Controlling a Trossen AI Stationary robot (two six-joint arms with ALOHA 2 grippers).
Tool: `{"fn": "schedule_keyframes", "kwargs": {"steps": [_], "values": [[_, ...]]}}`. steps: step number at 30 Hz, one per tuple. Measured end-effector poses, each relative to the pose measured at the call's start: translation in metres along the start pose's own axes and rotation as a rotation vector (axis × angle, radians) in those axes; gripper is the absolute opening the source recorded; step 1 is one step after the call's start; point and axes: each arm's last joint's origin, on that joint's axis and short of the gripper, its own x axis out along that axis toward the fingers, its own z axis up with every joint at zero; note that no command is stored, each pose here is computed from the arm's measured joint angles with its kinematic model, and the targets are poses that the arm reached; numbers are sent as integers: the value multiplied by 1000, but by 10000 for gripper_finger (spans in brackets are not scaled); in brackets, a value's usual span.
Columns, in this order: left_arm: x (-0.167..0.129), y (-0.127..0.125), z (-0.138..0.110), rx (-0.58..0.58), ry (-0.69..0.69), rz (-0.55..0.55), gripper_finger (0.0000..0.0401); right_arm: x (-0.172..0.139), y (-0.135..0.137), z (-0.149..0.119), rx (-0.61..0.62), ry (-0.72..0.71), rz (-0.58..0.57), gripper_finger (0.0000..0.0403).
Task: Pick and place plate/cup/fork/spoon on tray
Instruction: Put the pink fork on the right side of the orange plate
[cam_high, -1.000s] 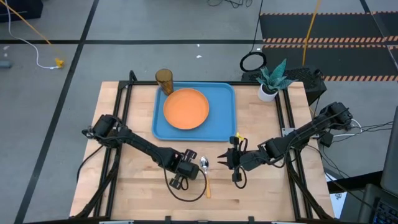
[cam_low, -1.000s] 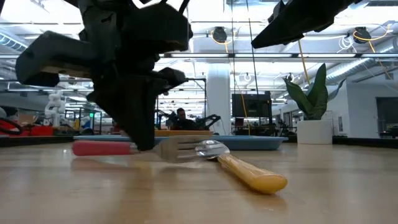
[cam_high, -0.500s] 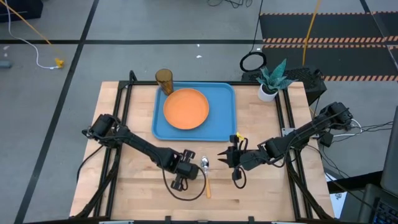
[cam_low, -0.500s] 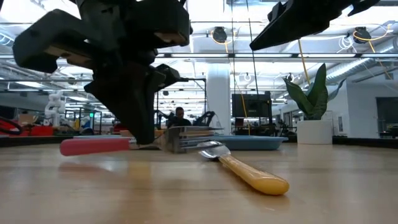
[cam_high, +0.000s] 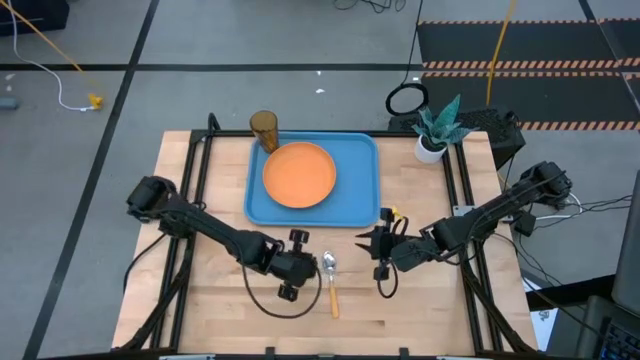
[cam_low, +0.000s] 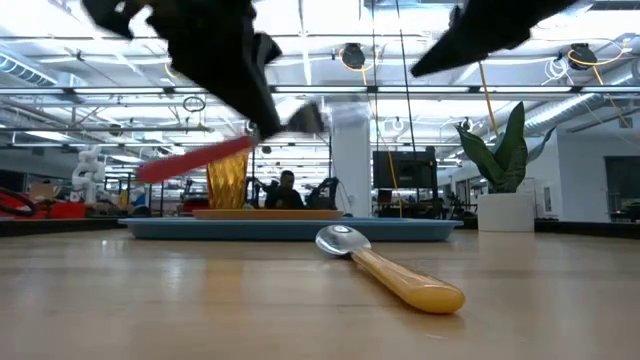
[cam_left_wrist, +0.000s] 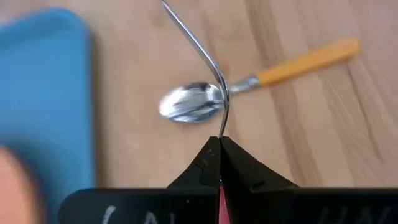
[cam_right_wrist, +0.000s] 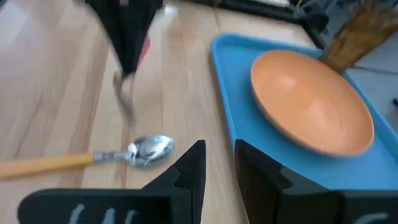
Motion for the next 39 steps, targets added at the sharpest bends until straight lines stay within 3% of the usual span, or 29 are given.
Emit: {"fn": "schedule_keyframes", "kwargs": {"steps": [4,8,17,25,34,39], "values": [[-30,8,9,-33,-111,84,1,0,-1,-6,28,42,-22,82],[-50,15,17,-58,-217,174,1,5,-2,-11,62,-21,-20,93],[-66,24,42,-79,-475,263,0,15,-6,-28,138,-332,68,133],[-65,38,65,-75,-690,331,0,14,-7,-30,157,-386,90,165],[-30,57,78,-12,-864,221,1,11,-7,-24,164,-447,98,176],[-17,62,79,2,-882,192,1,9,-6,-21,167,-480,146,172]]}}
